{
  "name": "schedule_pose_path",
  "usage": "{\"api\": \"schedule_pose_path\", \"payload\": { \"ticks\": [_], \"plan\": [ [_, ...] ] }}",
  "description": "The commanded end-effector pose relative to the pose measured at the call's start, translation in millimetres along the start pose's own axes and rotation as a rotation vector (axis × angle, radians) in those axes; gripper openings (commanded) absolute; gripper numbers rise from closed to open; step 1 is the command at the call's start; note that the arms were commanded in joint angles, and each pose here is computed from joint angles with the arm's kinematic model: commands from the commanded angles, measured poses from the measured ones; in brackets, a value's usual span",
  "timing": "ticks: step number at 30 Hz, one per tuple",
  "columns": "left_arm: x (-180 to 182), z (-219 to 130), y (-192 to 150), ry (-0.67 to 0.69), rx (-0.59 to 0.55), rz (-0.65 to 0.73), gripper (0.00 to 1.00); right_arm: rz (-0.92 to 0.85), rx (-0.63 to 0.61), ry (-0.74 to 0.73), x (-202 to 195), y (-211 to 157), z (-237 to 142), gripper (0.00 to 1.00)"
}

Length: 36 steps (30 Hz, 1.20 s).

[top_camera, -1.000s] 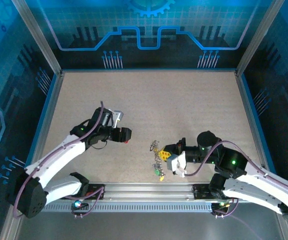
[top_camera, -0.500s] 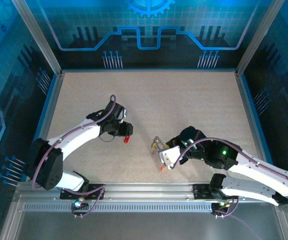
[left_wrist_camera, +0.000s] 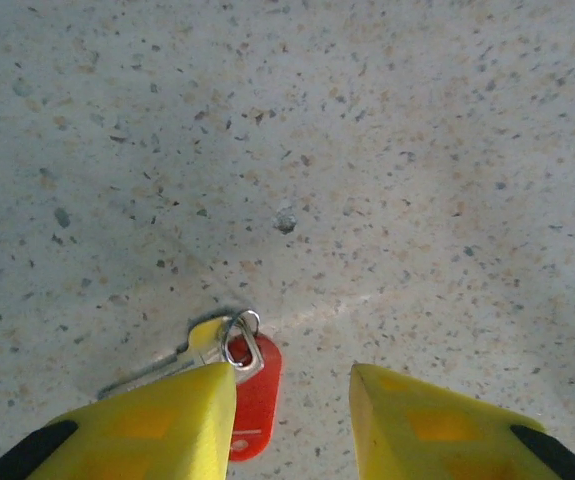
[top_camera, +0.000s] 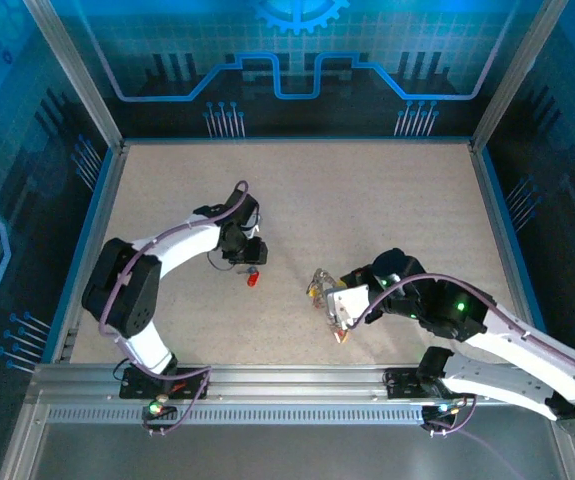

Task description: Put the keys on the keyring

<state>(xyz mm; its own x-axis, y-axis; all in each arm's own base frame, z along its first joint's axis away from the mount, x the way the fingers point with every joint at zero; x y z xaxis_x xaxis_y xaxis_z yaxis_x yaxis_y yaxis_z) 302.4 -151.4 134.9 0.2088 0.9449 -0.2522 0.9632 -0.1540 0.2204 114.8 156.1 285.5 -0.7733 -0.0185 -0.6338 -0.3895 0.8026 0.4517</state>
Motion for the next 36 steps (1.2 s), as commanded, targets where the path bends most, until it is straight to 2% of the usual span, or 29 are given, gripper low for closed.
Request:
{"api": "schedule_pose_path", "payload": {
  "ticks": [1, 9, 18, 21, 23, 33, 36],
  "plan": [
    [6, 4, 4, -0.018, 0.048, 0.029, 0.36, 0.039, -0.049, -0.041, -7, 4, -9, 0.00],
    [8, 19, 3, -0.056, 0.118, 0.000, 0.28, 0.064, -0.056, -0.046, -7, -1, -12, 0.00],
    [13, 24, -1, -0.010, 0.137, 0.002, 0.30, 0.082, -0.060, -0.048, -9, -2, -12, 0.00],
    [13, 23, -1, 0.000, 0.131, 0.002, 0.37, 0.087, -0.061, -0.048, -9, -2, -12, 0.00],
    [14, 22, -1, 0.010, 0.128, 0.003, 0.37, 0.087, -0.064, -0.047, -9, -2, -12, 0.00],
    [9, 30, -4, -0.035, 0.144, 0.011, 0.23, 0.094, -0.075, -0.052, -10, -2, -13, 0.00],
    [8, 34, -4, -0.050, 0.151, 0.010, 0.21, 0.095, -0.074, -0.055, -10, -2, -14, 0.00]
  ]
}}
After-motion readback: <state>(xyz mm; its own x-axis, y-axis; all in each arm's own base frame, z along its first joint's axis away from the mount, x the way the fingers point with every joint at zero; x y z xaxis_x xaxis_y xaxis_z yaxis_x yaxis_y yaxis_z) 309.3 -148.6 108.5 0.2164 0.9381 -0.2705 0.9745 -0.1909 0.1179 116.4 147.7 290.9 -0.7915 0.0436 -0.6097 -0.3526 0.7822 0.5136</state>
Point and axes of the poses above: each hand's point on the last joint's axis, 136 mm out from that joint toward the fingers, its own z axis out along the fingers, its own x axis along the line the jaws close on, y = z × x, the point moved 9 cm from there along -z, back along the fingers, and after that the axes turned 7 degrees about z, right-handed, at the moved point
